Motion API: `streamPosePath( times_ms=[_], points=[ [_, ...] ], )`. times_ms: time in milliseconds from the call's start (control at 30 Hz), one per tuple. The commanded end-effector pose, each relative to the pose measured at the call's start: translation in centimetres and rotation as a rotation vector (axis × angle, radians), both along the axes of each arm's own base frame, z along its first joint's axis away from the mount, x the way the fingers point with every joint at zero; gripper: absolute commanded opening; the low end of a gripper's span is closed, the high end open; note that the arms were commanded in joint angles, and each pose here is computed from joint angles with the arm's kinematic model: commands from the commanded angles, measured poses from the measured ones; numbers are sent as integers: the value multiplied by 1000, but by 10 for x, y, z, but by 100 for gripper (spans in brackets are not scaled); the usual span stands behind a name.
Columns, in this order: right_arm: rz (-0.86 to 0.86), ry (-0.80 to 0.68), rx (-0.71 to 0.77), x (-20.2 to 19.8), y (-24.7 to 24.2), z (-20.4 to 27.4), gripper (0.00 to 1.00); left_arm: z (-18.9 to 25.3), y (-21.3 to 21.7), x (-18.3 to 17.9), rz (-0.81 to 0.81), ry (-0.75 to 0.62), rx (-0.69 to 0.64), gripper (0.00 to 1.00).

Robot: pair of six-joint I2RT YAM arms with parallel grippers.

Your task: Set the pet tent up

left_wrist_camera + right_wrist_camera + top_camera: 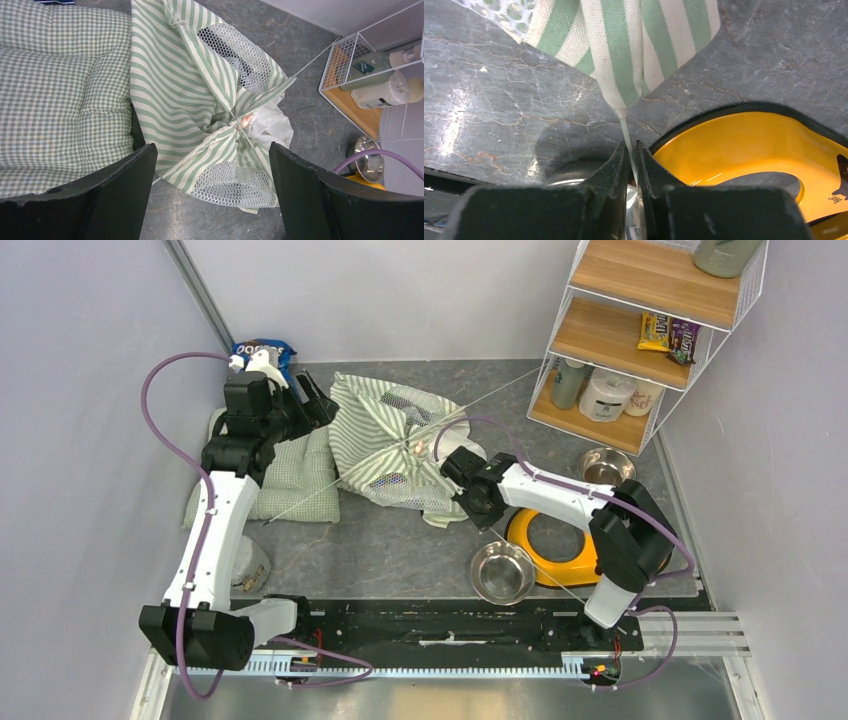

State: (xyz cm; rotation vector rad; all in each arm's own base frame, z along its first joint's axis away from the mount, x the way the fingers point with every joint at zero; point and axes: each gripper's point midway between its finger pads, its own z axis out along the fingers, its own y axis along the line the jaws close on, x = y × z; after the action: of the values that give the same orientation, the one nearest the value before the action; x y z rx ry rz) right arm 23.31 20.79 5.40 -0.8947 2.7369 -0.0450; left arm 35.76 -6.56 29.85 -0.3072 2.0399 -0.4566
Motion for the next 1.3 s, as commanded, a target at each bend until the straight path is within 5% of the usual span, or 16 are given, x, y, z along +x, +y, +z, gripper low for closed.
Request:
streamPosePath(
  times_ms=[0,100,467,800,1267],
  points=[
    [10,-72,-14,21,2,5,11,8,3,8,10,-43,11,89],
    [13,-99,-15,28,4,11,1,8,4,8,10,-43,18,89],
    [-33,-232,36,51,12,98,0,5,5,9,8,-39,31,89],
    [-257,4,253,19,59,108,0,-3,5,13,7,-17,32,89],
    [-394,59,502,34,123,105,0,-23,0,14,-21,29,34,88]
  ],
)
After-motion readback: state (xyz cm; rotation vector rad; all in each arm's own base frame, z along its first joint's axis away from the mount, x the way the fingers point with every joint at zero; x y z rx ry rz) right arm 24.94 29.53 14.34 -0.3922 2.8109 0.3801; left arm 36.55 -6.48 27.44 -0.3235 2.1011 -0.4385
